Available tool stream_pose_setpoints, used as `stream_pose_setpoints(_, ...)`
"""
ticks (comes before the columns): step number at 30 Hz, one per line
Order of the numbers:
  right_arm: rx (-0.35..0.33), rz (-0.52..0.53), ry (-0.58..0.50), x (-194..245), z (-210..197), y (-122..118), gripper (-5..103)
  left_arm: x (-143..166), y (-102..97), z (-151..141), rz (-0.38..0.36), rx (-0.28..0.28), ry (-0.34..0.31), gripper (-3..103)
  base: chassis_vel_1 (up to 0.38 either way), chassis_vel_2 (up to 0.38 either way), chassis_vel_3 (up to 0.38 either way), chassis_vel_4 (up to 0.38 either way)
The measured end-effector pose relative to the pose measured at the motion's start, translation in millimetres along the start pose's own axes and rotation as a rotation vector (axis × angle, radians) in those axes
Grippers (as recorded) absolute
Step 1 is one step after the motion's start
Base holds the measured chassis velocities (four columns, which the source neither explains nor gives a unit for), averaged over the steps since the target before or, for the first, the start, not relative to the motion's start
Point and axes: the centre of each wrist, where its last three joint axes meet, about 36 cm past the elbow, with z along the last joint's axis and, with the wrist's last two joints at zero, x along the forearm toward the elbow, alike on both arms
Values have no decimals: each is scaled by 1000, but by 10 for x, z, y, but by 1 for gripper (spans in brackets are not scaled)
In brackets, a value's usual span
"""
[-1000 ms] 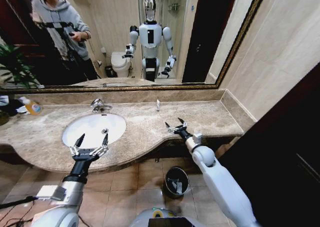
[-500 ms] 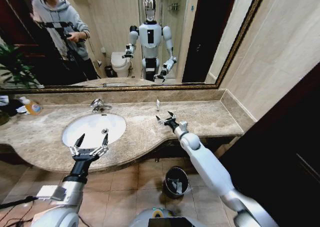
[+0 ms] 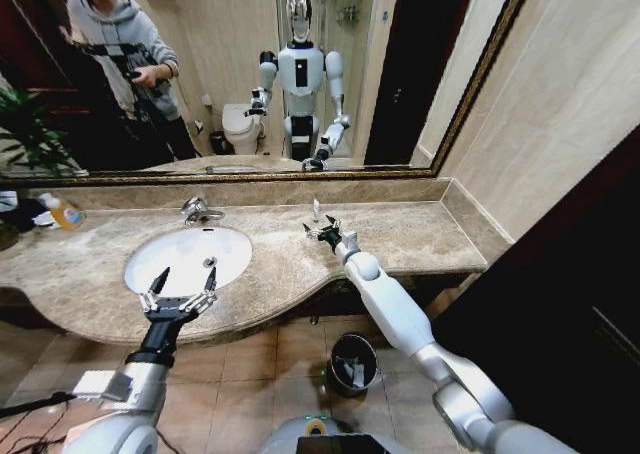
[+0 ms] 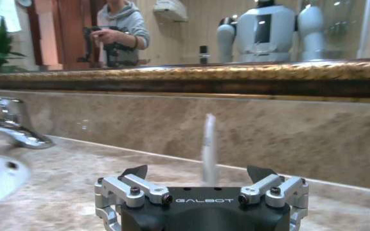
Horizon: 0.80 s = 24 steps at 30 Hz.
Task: Pick up the trash from the sink and place it in the trash bin.
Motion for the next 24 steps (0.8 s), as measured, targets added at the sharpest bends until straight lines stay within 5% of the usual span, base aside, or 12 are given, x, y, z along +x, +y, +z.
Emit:
stream_pose_setpoints(6,29,43,1,-51,81,-147,100,0,0,0,0,0,0,100,0,0,0,0)
stream_pose_setpoints(24,-18,10,0,-291,-12,21,100,0,0,0,0,0,0,100,0,0,0,0)
